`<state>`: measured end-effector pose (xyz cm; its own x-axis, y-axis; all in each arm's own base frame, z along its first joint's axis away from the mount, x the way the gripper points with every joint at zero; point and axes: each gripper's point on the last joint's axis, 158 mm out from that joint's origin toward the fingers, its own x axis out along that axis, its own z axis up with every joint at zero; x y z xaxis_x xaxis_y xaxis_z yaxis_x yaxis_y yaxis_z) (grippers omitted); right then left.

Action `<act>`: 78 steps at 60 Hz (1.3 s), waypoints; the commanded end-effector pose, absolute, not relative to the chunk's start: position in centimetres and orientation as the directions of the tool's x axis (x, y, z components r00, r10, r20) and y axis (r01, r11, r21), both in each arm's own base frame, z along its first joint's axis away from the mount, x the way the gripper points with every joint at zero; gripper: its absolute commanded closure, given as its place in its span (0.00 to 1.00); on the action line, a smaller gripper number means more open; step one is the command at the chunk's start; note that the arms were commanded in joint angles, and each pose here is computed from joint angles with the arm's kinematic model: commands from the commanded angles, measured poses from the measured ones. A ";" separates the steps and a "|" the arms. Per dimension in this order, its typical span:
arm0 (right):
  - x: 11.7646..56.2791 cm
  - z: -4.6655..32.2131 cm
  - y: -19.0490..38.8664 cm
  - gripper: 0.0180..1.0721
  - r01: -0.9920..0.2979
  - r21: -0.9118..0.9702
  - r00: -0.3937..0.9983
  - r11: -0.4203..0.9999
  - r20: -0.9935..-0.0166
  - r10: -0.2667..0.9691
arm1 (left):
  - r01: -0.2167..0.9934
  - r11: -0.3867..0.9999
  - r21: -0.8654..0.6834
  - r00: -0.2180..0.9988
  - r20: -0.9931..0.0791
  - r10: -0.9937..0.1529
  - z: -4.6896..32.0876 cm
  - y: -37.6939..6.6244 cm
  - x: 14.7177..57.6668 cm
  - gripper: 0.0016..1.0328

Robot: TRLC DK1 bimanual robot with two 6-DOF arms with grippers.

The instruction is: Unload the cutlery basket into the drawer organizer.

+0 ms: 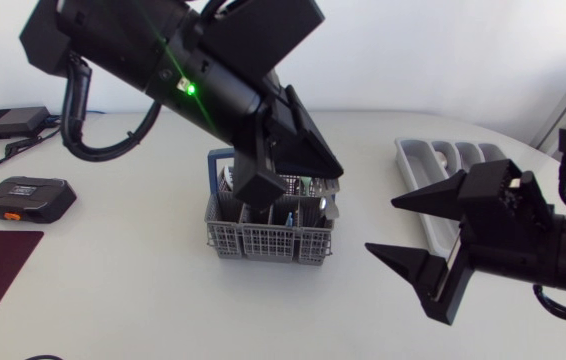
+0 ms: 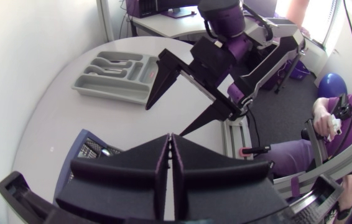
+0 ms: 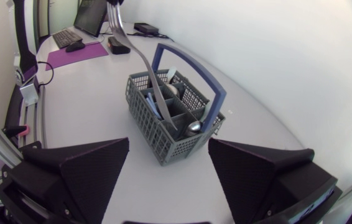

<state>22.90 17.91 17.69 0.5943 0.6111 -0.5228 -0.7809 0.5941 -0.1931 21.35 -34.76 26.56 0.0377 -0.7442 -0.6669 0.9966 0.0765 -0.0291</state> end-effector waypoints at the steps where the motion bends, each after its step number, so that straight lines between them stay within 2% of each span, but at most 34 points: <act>1: 21.6 16.6 18.9 0.16 -0.818 -0.189 0.549 0.544 -0.539 0.639 | 0.999 0.006 -0.051 -0.030 -0.686 -0.727 25.0 -35.2 20.1 0.97; 6: 21.1 16.4 19.9 0.20 -0.841 -0.193 0.521 0.506 -0.544 0.658 | 0.996 -0.051 -0.071 -0.086 -0.691 -0.717 24.6 -35.4 18.6 0.97; 13: 20.5 16.6 20.8 0.30 -0.860 -0.203 0.497 0.468 -0.540 0.679 | 0.993 -0.080 -0.091 -0.120 -0.696 -0.708 24.1 -35.6 17.9 0.97; 28: 19.5 16.8 22.3 0.58 -0.885 -0.210 0.460 0.415 -0.531 0.711 | 0.987 -0.122 -0.104 -0.160 -0.705 -0.691 23.4 -35.5 16.7 0.97; 48: 19.1 16.6 23.3 0.86 -0.902 -0.207 0.429 0.379 -0.539 0.725 | 0.980 -0.156 -0.126 -0.199 -0.705 -0.681 23.3 -35.6 15.6 0.97; 71: 18.7 15.4 23.4 0.93 -0.913 -0.182 0.401 0.365 -0.567 0.720 | 0.976 -0.166 -0.139 -0.215 -0.705 -0.676 23.0 -35.5 15.4 0.96; 74: 18.7 15.3 23.4 0.93 -0.914 -0.180 0.399 0.364 -0.570 0.718 | 0.977 -0.160 -0.138 -0.211 -0.704 -0.678 23.1 -35.5 15.6 0.90; 78: 18.6 15.2 23.3 0.94 -0.914 -0.178 0.398 0.365 -0.574 0.716 | 0.979 -0.153 -0.133 -0.202 -0.700 -0.684 23.4 -35.5 16.0 0.73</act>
